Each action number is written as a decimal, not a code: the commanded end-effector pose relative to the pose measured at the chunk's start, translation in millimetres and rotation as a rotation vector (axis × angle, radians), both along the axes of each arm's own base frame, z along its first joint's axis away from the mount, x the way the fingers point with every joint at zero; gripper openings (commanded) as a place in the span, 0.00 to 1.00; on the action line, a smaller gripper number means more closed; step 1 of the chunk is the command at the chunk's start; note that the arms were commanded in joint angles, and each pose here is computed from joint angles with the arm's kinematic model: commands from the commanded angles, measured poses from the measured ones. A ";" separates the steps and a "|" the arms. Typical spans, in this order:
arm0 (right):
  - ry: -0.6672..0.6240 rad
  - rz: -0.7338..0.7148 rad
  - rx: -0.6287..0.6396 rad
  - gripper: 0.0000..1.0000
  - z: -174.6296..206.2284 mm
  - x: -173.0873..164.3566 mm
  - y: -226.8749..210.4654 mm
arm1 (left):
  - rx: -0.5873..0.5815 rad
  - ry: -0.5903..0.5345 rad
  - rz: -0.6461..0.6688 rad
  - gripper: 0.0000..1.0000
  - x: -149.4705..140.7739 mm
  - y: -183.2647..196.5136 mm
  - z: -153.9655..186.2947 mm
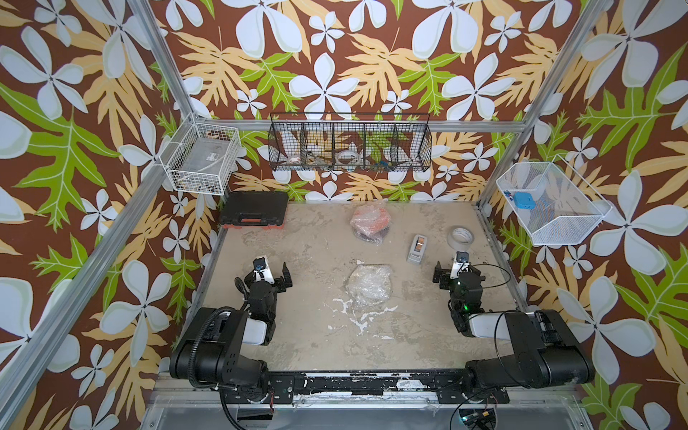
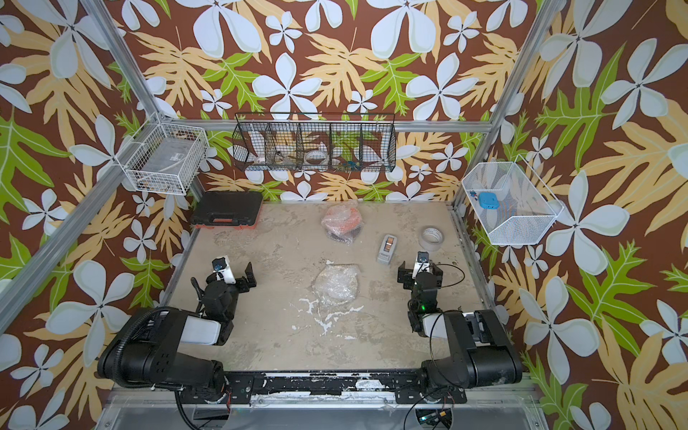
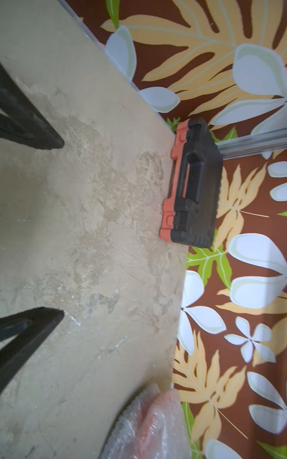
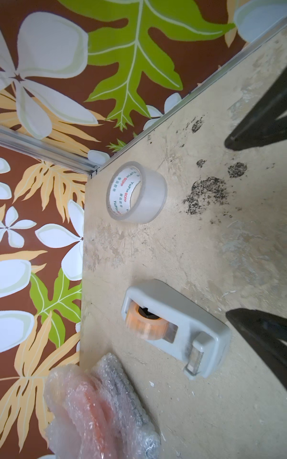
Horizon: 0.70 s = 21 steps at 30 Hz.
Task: Wrap dinner plates in bubble wrap
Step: Reset both arms
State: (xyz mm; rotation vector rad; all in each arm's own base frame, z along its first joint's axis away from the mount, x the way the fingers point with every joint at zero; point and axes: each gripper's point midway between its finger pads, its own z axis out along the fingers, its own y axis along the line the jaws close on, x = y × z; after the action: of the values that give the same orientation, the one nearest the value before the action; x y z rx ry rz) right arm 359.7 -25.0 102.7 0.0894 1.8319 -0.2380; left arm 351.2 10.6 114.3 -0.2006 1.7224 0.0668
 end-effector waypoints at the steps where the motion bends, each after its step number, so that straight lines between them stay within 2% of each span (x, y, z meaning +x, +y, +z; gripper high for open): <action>1: -0.136 0.074 -0.003 0.99 22.5 0.9 9.4 | 0.016 -0.076 -0.012 1.00 2.3 -3.0 19.7; 6: -0.104 0.072 0.017 1.00 18.8 5.2 7.6 | 0.055 -0.125 0.010 1.00 -7.8 -6.1 27.6; 21: -0.098 0.074 0.021 1.00 17.8 6.4 7.3 | 0.055 -0.124 0.009 1.00 -7.5 -6.6 27.5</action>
State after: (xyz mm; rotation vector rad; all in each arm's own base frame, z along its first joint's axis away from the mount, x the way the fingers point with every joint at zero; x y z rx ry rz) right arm 364.2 -18.3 113.5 0.0509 1.7632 -0.1649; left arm 343.3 2.4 128.7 -0.1593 1.6482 0.1012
